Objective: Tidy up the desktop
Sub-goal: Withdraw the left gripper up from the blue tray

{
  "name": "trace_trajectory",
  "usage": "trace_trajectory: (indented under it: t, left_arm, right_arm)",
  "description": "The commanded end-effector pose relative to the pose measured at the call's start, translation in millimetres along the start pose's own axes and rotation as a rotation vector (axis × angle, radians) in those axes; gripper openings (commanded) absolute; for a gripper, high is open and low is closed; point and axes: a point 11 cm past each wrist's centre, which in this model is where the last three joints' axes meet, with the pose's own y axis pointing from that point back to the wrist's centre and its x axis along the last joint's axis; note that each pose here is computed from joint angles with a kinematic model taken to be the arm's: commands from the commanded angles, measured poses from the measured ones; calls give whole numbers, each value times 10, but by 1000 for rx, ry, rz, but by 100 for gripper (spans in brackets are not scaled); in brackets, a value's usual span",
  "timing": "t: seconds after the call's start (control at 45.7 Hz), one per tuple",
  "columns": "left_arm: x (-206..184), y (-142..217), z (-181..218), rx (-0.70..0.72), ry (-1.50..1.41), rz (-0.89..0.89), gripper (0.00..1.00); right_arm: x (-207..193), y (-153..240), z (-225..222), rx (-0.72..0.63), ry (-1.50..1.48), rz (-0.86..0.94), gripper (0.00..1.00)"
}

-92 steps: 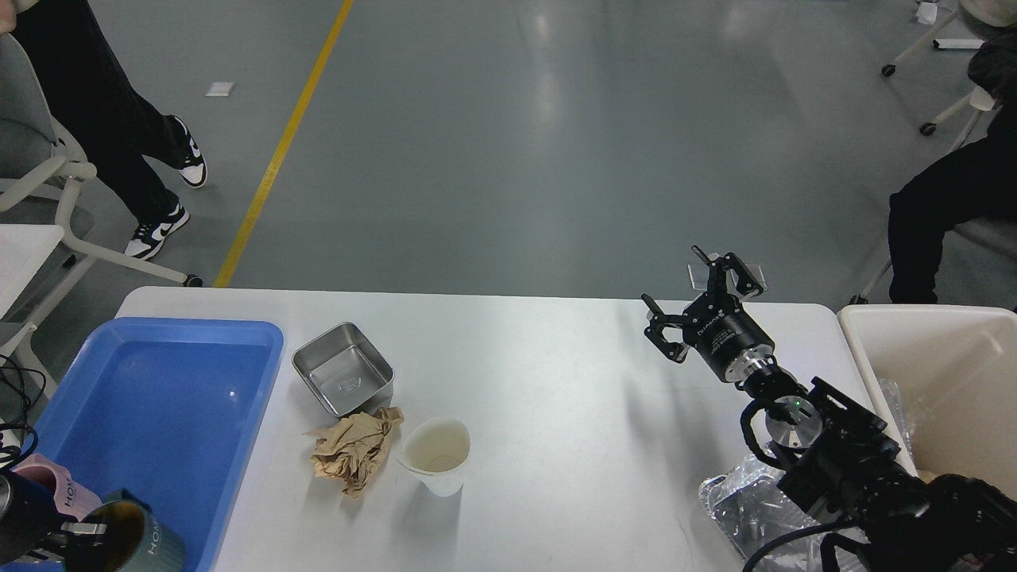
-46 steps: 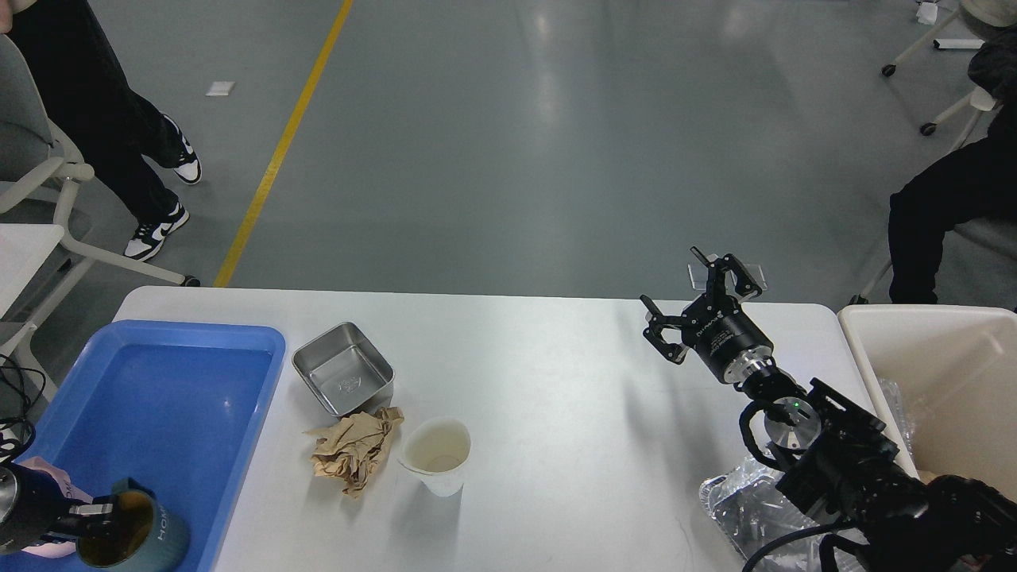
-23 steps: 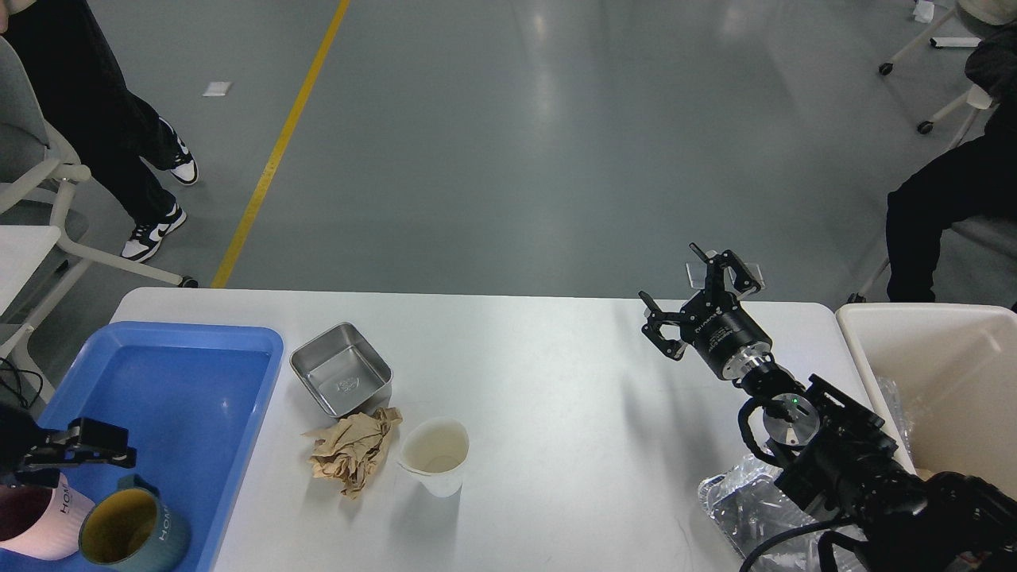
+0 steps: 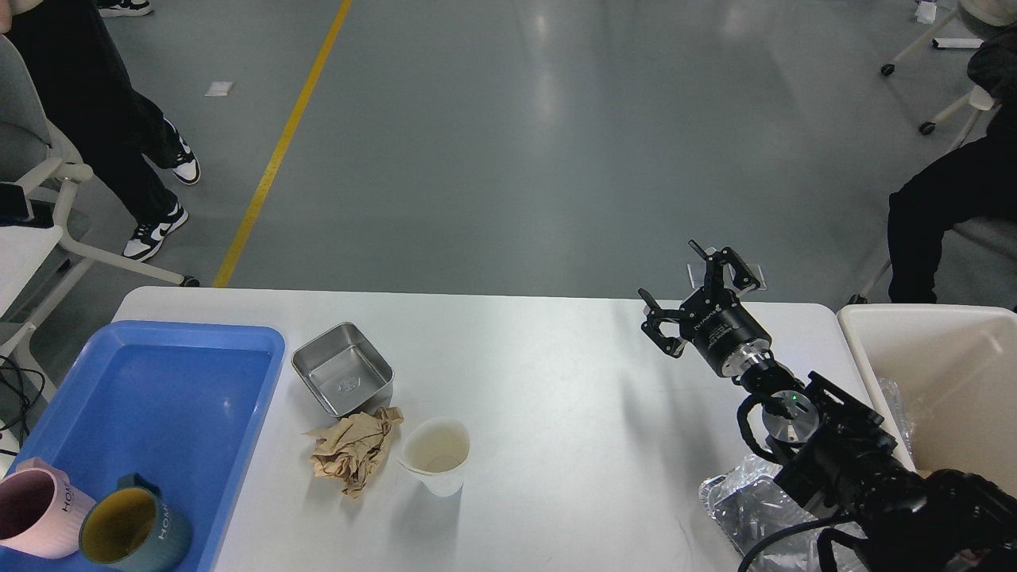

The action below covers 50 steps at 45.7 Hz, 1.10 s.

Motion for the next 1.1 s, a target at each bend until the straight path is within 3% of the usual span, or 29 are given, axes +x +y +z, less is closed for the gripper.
trace_trajectory:
  t: [0.0,0.175,0.482,0.767,0.898,1.073]
  left_arm:
    - [38,89,113,-22,-23,15,94]
    - [89,70,244,-61,-31,27,94]
    - [-184,-446,408,-139,0,-85,95]
    - [-476,-791,23,-90,129,-172,95]
    - [-340,-984,78,-155,275,15,96]
    - [-372,-1055,36,-169,373,46,97]
  right_arm:
    - [-4,-4,-2,-1,1,-1,100]
    - [-1,-1,-10,1,1,-2,100]
    - [6,3,-26,0,6,-1,100]
    - [10,11,-1,-6,7,-1,100]
    - [7,9,8,-7,8,-1,100]
    - [5,6,2,-12,16,-3,100]
